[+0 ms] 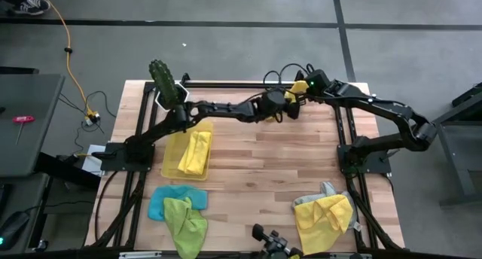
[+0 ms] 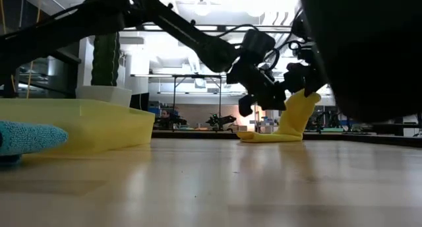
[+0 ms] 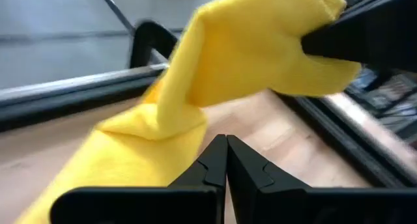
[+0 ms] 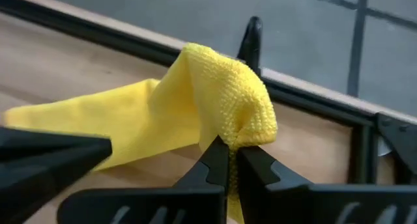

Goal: Fold microfiber towels
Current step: Fold the top yellow microfiber towel

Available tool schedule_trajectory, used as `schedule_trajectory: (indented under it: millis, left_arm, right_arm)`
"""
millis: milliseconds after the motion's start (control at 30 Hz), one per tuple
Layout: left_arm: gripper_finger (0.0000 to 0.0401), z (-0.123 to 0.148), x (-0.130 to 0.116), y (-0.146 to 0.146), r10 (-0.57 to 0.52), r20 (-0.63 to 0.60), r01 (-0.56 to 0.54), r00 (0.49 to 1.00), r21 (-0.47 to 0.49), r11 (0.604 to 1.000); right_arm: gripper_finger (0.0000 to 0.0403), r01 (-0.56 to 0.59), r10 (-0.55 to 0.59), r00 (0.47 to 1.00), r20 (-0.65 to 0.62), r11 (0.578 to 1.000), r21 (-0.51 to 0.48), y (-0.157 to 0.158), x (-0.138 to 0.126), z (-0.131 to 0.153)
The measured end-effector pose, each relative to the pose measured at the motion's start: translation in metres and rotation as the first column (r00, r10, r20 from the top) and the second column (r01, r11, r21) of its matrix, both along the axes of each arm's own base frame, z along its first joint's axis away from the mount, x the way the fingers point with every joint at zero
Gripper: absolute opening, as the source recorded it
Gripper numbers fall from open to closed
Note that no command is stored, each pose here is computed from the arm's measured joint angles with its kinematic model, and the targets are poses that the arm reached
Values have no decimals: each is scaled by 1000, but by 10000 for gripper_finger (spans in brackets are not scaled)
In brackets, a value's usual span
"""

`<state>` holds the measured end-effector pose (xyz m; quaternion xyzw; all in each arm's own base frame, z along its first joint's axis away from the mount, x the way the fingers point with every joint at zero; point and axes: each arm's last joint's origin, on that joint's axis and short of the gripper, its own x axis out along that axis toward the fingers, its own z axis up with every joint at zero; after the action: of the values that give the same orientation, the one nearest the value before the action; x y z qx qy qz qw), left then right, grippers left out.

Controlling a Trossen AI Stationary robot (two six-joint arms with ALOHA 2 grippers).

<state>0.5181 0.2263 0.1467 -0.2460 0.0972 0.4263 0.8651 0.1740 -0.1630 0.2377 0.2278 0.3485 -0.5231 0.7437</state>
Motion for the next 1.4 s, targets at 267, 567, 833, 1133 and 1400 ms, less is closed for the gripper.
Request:
schedule_trajectory:
  millis: [267,567,833,1133,1400]
  left_arm:
    - [0,-16,-9,-13,-44,-319,43,947,-10,999]
    - [0,1,-6,-32,-254,-369,252,894,-54,966]
    - [0,78,-46,-41,-450,-730,620,514,-47,783]
    - [0,63,-103,55,-630,-737,830,245,-176,529]
    - [0,29,-137,104,-817,-520,891,248,-209,403]
  right_arm:
    - [1,-72,69,995,66,996,45,3,4,3]
    - [1,-59,60,996,68,998,-12,-1,6,24]
    - [1,-62,62,998,14,998,16,-3,0,22]
    - [1,-117,115,993,32,991,64,-2,-1,20]
    - [0,-121,118,992,50,990,75,-2,0,20]
